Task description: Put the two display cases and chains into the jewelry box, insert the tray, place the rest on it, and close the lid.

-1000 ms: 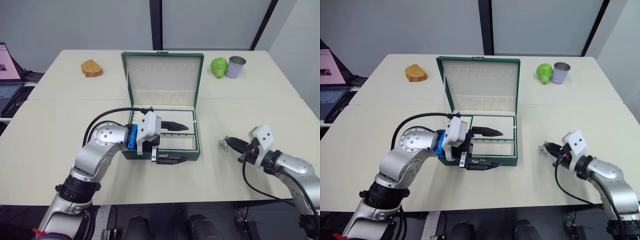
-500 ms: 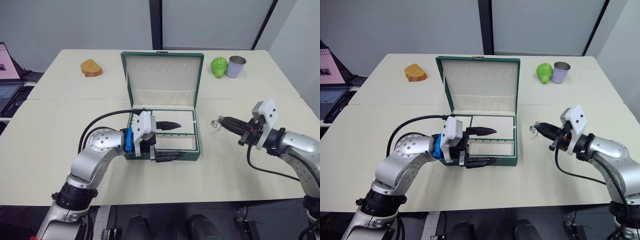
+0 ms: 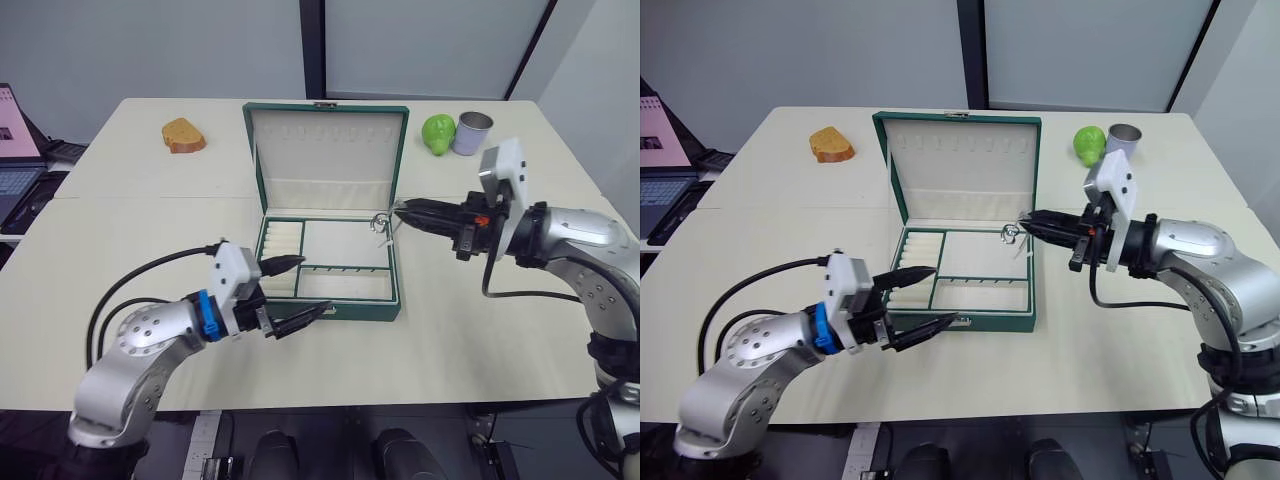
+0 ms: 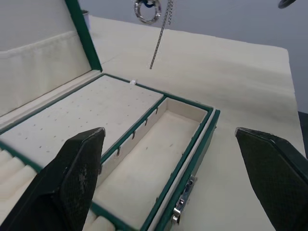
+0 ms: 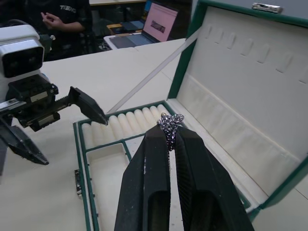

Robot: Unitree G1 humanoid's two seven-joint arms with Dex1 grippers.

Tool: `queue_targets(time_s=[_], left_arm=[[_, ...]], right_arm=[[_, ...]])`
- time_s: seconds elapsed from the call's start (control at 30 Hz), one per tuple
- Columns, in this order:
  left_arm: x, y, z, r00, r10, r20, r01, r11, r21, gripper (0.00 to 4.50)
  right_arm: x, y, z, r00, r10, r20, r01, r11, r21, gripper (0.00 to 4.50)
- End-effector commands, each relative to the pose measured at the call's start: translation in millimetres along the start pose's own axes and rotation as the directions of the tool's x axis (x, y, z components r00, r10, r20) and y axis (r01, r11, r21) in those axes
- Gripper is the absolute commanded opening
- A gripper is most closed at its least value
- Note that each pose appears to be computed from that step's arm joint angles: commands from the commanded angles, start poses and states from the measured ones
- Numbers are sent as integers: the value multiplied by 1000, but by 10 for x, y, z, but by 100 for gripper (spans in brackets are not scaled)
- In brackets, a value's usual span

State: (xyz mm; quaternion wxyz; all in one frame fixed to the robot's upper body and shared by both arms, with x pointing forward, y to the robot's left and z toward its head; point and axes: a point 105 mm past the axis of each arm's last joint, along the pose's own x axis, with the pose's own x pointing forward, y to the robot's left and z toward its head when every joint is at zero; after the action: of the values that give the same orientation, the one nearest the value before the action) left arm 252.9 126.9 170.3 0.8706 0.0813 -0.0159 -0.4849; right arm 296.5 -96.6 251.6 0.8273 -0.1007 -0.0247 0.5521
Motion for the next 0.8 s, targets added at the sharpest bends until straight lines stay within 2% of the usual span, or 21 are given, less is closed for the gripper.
queue_targets(time_s=[0.03, 0.33, 0.8], left_arm=[[-147, -37, 125, 999, 41, 20, -41, 999, 27, 450], [-388, -65, 140, 994, 111, -2, -111, 994, 18, 450], [-389, -12, 144, 992, 123, 0, -123, 992, 21, 450]], right_arm=[[101, 66, 107, 997, 77, 30, -76, 996, -38, 1], [321, 151, -105, 983, 185, -1, -185, 982, -27, 1], [402, 236, -644, 971, 204, -127, -206, 978, -5, 1]])
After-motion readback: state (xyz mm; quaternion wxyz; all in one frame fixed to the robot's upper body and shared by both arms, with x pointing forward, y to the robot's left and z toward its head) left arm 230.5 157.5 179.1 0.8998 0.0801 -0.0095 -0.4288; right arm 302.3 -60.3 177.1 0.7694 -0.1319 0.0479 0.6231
